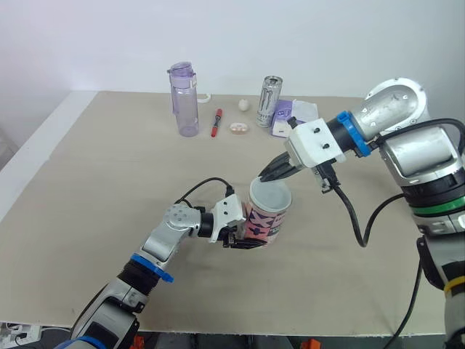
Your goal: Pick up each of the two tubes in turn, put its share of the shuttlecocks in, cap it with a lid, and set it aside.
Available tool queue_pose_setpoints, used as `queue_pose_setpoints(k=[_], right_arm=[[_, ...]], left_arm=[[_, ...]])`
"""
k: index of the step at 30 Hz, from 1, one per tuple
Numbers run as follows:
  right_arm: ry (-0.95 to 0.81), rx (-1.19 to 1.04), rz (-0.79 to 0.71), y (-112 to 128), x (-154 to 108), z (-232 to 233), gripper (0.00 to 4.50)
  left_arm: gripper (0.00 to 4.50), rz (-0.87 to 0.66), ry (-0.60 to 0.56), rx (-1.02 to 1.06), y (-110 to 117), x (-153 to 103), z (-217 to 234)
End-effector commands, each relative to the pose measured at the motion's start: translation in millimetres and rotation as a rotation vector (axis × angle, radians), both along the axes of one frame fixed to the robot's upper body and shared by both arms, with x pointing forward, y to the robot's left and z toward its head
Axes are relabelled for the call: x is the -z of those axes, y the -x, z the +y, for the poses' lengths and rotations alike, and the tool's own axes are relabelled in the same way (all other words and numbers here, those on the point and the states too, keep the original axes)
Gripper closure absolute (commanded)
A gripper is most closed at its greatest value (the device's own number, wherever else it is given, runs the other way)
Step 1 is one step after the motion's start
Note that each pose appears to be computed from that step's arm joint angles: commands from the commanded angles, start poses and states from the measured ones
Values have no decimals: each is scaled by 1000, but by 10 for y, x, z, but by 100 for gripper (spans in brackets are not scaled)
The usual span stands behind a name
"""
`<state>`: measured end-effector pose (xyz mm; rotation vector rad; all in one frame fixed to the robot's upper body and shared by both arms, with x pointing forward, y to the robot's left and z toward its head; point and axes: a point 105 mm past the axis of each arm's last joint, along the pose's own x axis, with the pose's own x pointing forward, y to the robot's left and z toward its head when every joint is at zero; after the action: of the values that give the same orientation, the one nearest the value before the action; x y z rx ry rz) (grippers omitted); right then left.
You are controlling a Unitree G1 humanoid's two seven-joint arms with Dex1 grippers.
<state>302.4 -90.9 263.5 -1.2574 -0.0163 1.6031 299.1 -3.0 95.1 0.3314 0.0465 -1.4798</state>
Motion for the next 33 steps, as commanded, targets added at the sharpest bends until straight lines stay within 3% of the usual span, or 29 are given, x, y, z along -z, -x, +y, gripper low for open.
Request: queue_pose_setpoints(k=[1,9,12,13,15,16,20,24,29,30,31,33], right_arm=[[32,-28,-11,68,-71,-49,443],[54,-45,-35,86,-72,-66,443],[46,-44,-19,90,-70,-62,360],[39,-44,-19,91,-80,-58,295],[14,-46,-14,99,-106,-46,218],[0,-42,-8,98,-122,-44,203],[-92,7,15,74,-264,-45,203],[-295,88,121,119,-561,-53,203],[-305,116,245,276,-447,-36,203],[-309,128,278,295,-390,-25,255],[-306,146,310,303,-322,-26,265],[-295,172,343,308,-224,-38,374]], left_arm=[[156,31,-72,-77,-87,174,144],[156,37,-73,-87,-89,185,157],[156,41,-72,-89,-86,188,159],[156,42,-72,-90,-84,188,159],[156,43,-72,-90,-82,190,160],[156,44,-72,-91,-83,189,161],[156,44,-72,-95,-92,188,168],[156,43,-73,-99,-102,183,176],[156,42,-73,-102,-113,180,182],[156,41,-73,-101,-117,176,181],[156,41,-72,-101,-122,170,179],[156,40,-71,-100,-130,164,175]])
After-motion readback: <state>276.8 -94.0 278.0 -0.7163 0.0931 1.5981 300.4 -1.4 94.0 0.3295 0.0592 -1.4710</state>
